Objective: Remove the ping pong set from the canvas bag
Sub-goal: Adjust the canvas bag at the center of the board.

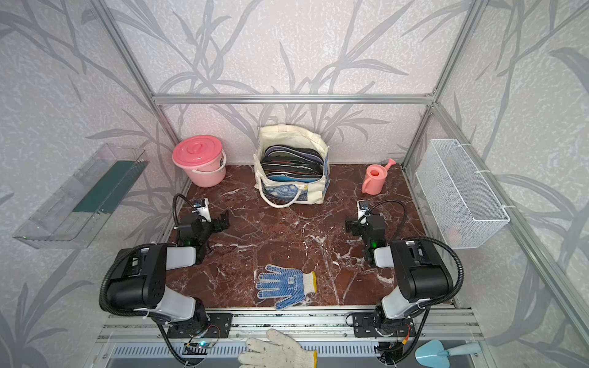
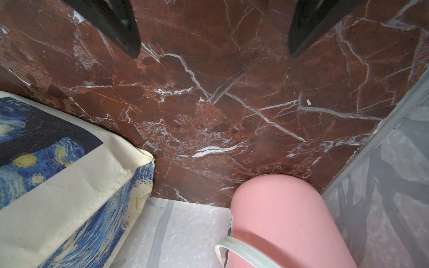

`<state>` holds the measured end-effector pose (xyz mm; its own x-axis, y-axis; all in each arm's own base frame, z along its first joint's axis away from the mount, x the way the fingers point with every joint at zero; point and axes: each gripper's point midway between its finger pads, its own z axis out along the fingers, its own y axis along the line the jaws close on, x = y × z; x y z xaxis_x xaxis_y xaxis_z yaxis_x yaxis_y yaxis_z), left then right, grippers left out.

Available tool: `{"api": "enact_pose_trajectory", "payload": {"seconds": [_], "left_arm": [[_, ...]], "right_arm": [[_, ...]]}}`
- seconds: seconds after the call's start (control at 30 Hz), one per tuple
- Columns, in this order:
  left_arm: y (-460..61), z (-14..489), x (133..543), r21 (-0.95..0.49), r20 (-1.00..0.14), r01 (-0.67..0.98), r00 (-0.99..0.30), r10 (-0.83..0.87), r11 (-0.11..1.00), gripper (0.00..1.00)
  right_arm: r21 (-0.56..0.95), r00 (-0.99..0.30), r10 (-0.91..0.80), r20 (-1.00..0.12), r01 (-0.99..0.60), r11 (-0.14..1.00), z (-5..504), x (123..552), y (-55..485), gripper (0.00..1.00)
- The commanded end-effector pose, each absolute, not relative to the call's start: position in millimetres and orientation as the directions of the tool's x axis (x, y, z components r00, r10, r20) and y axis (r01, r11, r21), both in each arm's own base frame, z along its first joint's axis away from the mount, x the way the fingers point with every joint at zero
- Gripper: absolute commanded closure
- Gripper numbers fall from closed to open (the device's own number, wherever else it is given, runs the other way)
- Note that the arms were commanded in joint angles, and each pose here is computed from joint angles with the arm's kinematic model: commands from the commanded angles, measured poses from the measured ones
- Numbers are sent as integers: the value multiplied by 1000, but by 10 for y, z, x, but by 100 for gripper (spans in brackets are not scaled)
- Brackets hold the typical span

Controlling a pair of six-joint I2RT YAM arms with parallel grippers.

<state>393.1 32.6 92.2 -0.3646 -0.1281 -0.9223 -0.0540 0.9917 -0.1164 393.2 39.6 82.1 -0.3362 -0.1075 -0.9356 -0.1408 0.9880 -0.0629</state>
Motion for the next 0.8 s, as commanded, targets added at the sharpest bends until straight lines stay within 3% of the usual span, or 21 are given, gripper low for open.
{"api": "enact_pose_trajectory", "payload": {"seconds": [0.0, 0.77], "left_arm": [[324, 934, 3925, -99, -929, -41, -354, -107, 994, 1], [329, 911, 3952, -65, -922, -76, -376, -89, 995, 1]], "right_arm": [[-49, -312, -96, -945, -155, 987, 917, 3986, 415, 1], [-49, -307, -96, -947, -158, 986, 924, 3980, 421, 1]]}}
